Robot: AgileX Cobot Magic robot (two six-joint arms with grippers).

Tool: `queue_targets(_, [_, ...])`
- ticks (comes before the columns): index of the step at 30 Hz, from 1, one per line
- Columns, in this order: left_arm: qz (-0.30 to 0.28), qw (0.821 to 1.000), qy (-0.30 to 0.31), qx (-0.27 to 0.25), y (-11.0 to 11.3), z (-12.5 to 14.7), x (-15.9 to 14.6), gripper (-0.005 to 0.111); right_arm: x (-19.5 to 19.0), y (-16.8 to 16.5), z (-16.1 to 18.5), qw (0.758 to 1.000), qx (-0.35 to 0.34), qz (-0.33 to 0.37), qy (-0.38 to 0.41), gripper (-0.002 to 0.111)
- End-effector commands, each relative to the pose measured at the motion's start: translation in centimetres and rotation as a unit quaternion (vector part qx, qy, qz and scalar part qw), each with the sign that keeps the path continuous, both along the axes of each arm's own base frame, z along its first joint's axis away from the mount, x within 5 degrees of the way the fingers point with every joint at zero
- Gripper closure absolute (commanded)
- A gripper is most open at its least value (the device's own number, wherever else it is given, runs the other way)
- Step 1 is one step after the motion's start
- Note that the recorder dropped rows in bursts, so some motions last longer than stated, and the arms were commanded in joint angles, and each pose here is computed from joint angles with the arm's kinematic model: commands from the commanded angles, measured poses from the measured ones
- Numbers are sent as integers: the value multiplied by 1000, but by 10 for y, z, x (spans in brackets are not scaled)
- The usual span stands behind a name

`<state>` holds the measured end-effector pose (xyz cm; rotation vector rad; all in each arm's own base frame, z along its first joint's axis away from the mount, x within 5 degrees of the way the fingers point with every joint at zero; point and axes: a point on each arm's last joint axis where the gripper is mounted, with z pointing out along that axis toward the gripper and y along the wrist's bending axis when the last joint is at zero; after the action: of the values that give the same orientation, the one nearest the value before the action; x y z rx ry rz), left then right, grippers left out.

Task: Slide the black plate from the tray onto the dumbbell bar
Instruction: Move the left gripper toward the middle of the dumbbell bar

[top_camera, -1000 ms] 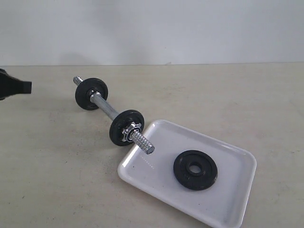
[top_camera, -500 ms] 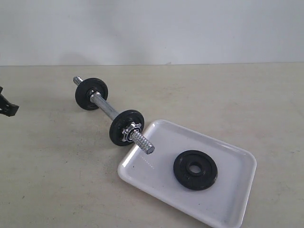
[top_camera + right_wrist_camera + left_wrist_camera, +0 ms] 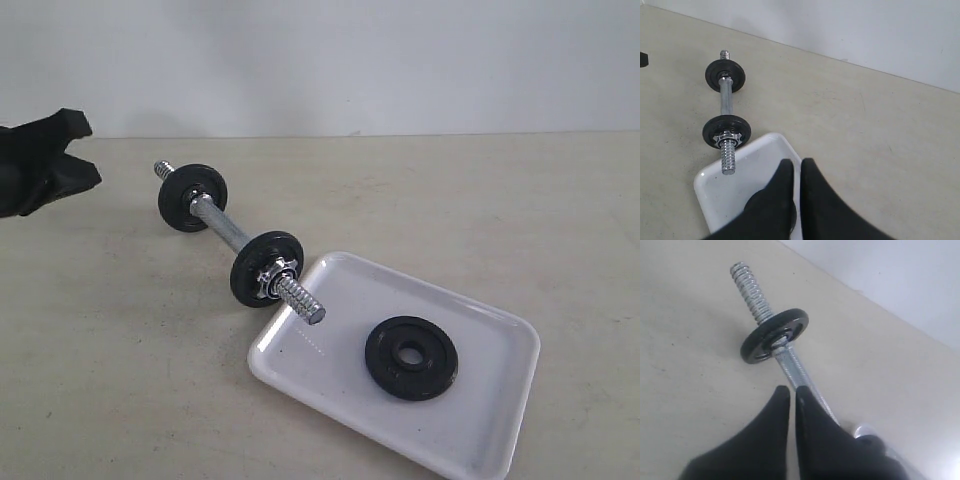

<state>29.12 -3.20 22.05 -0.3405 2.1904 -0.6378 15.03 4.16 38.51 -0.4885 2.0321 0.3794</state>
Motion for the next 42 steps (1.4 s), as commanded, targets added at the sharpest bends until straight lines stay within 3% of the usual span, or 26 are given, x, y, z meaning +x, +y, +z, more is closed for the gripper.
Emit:
queue_targets(1, [-170, 955, -69, 234, 0, -4, -2, 102, 0, 0, 2, 1000, 4, 1, 1, 106])
queue_targets(3, [-269, 890, -104, 354, 1, -6, -4, 102, -1, 1, 2, 1000, 6, 1, 1, 106])
queue_targets(4, [-294, 865, -119, 388, 1, -6, -4, 102, -1, 1, 2, 1000, 7, 2, 1, 106])
queue_targets(8, [-407, 697, -179, 562, 6, -8, -3, 102, -1, 3, 2, 1000, 18, 8, 6, 106])
queue_targets(9, [-420, 666, -183, 588, 8, -8, -2, 102, -2, 3, 2, 1000, 18, 9, 7, 106])
queue_targets(10, [-424, 648, -182, 606, 10, -8, -2, 102, -2, 3, 2, 1000, 17, 10, 8, 106])
queue_targets(11, [-417, 646, -174, 615, 12, -8, -1, 102, -2, 3, 2, 1000, 18, 10, 8, 106])
queue_targets(12, [-390, 674, -159, 607, 15, -7, 0, 102, -2, 3, 2, 1000, 19, 10, 8, 106])
queue_targets(13, [-349, 718, -143, 585, 17, -6, 2, 102, -1, 3, 2, 1000, 19, 8, 5, 106])
queue_targets(14, [-274, 785, -116, 544, 22, -2, 5, 102, -1, 2, 3, 1000, 20, 5, 2, 106])
queue_targets(16, [-155, 861, -67, 480, 32, 4, 10, 102, 0, 2, 4, 1000, 22, 2, -3, 106])
queue_targets(17, [-74, 898, -27, 433, 38, 8, 14, 102, 0, 2, 4, 1000, 22, 1, -4, 106])
queue_targets(19, [78, 939, 57, 329, 49, 13, 19, 102, 0, 2, 4, 1000, 22, 1, -4, 106])
queue_targets(20, [138, 943, 101, 284, 53, 12, 21, 102, 0, 2, 4, 1000, 22, 1, -4, 106])
queue_targets(22, [154, 939, 153, 267, 53, 5, 25, 102, 0, 2, 3, 1000, 23, 3, -1, 106])
queue_targets(26, [24, 933, 198, 300, 42, -23, 30, 102, -1, 3, 3, 1000, 26, 9, 4, 106])
queue_targets(29, [-32, 932, 218, 289, 35, -40, 32, 102, -2, 4, 3, 999, 30, 10, 4, 106])
queue_targets(34, [-19, 953, 213, 213, 22, -50, 39, 102, -2, 4, 3, 999, 31, 10, 4, 106])
queue_targets(38, [-53, 959, 193, 200, 4, -47, 42, 100, -1, 4, 4, 999, 32, 9, 4, 106])
queue_targets(40, [-82, 960, 173, 203, -8, -43, 45, 91, -1, 4, 4, 999, 33, 9, 3, 106])
queue_targets(42, [-92, 965, 157, 188, -21, -40, 47, 74, -1, 4, 4, 999, 33, 8, 2, 106])
